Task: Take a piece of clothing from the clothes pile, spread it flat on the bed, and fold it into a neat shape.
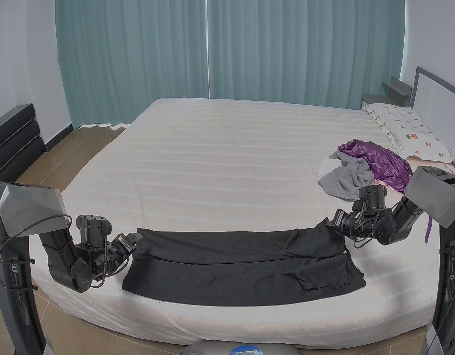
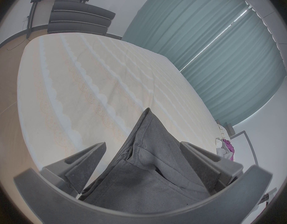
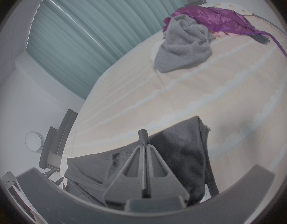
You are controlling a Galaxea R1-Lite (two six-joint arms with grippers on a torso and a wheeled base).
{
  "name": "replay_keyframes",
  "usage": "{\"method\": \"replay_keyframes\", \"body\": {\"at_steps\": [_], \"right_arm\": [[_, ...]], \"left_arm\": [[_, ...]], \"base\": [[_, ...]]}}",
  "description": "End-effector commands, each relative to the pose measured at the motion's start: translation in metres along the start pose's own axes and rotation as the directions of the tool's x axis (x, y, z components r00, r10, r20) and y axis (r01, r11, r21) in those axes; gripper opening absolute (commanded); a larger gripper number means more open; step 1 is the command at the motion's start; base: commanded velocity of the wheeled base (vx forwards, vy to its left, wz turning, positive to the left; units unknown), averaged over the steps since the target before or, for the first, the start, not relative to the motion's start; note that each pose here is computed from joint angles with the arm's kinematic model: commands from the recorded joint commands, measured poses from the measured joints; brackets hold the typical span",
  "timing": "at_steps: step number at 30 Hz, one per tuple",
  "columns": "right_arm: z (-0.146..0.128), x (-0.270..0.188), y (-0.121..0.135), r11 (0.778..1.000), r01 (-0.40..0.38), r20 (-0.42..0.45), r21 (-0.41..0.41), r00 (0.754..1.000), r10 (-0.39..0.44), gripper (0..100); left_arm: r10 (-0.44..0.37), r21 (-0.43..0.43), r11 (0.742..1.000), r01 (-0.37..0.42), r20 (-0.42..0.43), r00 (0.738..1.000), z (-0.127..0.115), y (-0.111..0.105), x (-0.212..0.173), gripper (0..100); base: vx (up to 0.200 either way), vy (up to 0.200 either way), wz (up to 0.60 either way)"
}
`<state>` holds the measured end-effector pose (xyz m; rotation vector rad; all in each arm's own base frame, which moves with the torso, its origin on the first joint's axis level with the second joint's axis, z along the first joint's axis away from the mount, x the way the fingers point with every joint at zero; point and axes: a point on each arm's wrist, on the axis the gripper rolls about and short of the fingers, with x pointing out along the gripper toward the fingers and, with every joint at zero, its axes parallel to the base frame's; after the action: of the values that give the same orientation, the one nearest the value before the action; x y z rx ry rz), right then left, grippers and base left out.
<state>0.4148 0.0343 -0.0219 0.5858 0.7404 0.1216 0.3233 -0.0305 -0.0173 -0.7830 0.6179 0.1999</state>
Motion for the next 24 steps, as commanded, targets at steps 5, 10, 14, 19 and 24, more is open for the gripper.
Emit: {"method": "replay_keyframes", "body": {"at_steps": [5,10,14,19,24], "right_arm": [[0.005,-0.006,0.010,0.999,-0.037,0.048,-0.034,0.998,0.039,0],[0.004,-0.002,0.006,0.999,-0.033,0.050,-0.043,0.998,0.035,0],[-0.002,0.008,0.000,0.998,-0.016,0.034,-0.056,0.999,0.018,0],[-0.005,0.021,-0.003,0.998,0.016,0.045,-0.064,0.999,-0.013,0],[-0.008,0.026,-0.005,0.997,0.031,0.044,-0.069,0.999,-0.028,0]], "left_arm": [[0.000,-0.001,1.000,0.000,0.001,1.000,0.000,0.000,0.000,100],[0.001,-0.001,1.000,-0.001,0.000,1.000,0.000,0.000,0.000,100],[0.000,-0.001,1.000,0.000,0.001,1.000,0.000,0.000,0.000,100],[0.002,0.000,1.000,-0.002,-0.002,1.000,-0.001,0.000,0.000,100],[-0.001,0.000,1.000,0.001,0.000,1.000,0.000,0.000,0.000,100]], "base": [[0.000,0.000,0.00],[0.000,0.000,0.00],[0.000,0.000,0.00],[0.000,0.000,0.00],[0.000,0.000,0.00]]}}
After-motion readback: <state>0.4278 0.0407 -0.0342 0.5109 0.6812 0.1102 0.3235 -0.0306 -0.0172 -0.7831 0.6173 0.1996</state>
